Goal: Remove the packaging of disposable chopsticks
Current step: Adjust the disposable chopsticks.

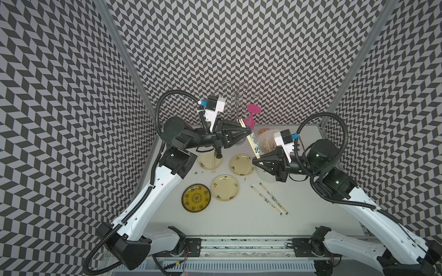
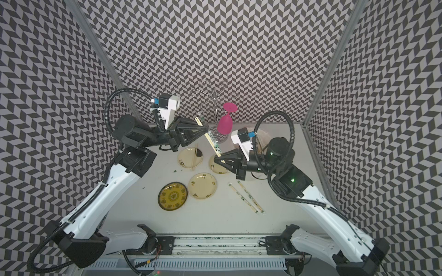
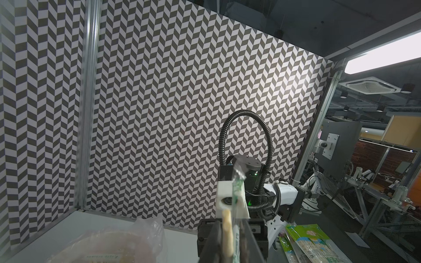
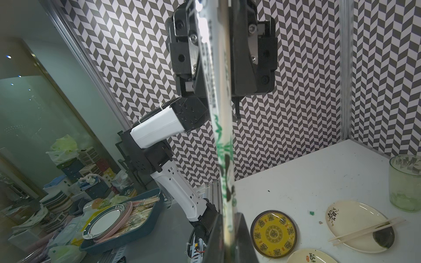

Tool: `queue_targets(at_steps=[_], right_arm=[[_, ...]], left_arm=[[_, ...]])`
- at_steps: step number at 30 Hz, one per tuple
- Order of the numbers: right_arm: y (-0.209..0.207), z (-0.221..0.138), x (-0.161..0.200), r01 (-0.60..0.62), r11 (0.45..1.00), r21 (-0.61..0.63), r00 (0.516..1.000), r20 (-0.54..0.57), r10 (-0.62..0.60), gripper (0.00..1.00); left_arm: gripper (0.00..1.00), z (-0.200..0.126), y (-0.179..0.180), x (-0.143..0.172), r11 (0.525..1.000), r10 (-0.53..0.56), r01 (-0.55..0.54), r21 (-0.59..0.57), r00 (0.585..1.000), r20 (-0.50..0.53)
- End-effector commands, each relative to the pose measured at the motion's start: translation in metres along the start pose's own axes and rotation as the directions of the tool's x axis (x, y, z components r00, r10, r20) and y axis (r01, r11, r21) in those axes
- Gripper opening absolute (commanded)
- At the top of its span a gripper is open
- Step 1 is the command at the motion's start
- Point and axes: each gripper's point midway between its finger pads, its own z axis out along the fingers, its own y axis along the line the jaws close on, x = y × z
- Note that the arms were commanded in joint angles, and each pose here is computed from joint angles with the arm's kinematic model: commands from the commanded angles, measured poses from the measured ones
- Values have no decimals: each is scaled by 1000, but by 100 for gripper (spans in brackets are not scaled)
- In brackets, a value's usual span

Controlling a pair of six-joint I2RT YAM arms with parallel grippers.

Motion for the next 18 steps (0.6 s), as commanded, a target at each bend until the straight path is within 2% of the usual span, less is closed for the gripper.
queue_targets(at_steps=[1,6,10,15,16,18], right_arm=[[9,-3,-20,49,999,-3,997,56,-49,0],[9,-3,-20,47,999,-6,997,54,-47,0],[8,-4,-21,45,999,3,997,60,-46,0],[3,-3,-20,29,999,30,997,64,-31,0],[-1,-3,-19,25,999,47,997,65,-28,5],[-9,-4,-18,19,996,87,997,68,-25,30]], left_arm=[[14,-3,-13,-13,999,49,-49,-3,998,32],[11,-3,-14,-14,999,55,-55,-3,998,35],[0,-4,-13,-14,998,56,-55,-9,998,39],[0,-5,-11,-17,998,53,-52,-28,997,52],[0,-6,-11,-18,998,51,-50,-31,997,52],[0,-8,-6,-18,998,43,-41,-45,998,47]])
